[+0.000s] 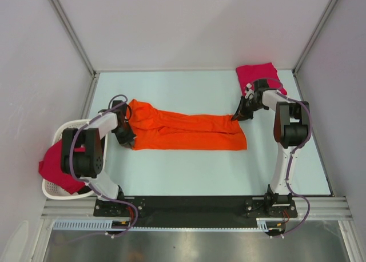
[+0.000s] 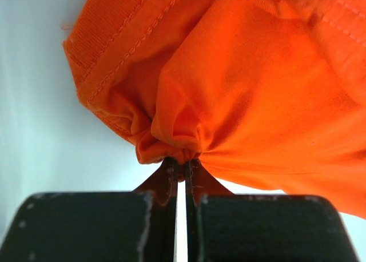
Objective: Fold and stack the t-shirts
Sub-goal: Rotate the tshirt 90 degrees
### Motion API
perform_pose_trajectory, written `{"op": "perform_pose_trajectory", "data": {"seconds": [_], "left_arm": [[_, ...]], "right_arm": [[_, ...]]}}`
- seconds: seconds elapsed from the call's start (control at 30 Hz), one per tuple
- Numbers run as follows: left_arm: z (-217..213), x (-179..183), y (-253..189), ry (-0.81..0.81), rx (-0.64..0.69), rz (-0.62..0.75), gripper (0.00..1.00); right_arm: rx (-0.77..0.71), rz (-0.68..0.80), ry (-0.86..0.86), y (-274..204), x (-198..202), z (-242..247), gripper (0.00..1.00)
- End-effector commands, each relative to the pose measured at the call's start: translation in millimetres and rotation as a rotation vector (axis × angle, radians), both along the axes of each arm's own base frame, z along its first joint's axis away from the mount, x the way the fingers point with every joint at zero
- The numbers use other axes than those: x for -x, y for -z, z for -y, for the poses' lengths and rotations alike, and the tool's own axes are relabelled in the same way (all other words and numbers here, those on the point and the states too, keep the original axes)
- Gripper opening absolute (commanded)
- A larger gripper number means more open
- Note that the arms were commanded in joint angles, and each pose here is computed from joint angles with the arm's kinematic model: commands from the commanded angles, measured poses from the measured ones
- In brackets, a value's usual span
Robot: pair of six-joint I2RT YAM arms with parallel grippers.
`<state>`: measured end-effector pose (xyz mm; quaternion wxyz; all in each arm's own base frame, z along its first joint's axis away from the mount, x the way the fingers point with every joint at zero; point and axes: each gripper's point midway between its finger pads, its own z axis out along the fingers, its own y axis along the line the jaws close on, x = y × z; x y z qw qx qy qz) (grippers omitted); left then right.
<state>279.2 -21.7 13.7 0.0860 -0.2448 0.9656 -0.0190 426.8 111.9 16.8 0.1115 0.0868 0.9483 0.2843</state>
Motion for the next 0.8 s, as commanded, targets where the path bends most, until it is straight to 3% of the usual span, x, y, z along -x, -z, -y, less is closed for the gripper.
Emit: {"op": "perform_pose_trajectory", "data": {"seconds": [0.0,0.4,0.63,0.77], "left_arm": [[-17.3,-21.5,5.5,-0.014,-0.087,0.011,0.0],[-33.9,-72.7,9.0,-0.063,-0.081,0.004,0.0],[-46.1,-101.8,14.5,-0.056,-0.1,-0.012,0.0],[-49.8,-135.8,13.0,-0.047,-0.102,0.005,0.0]], "right_arm": [[0.134,-0.125,0.002,23.7,39.0,16.6,0.0],[0.183,-0.18,0.114,16.2,99.3,46.5,0.0],[0.177,-0.097,0.151,-21.6,125.2,41.7,0.0],[0.178,-0.103,0.171,-27.6,143.0,41.1,0.0]]}}
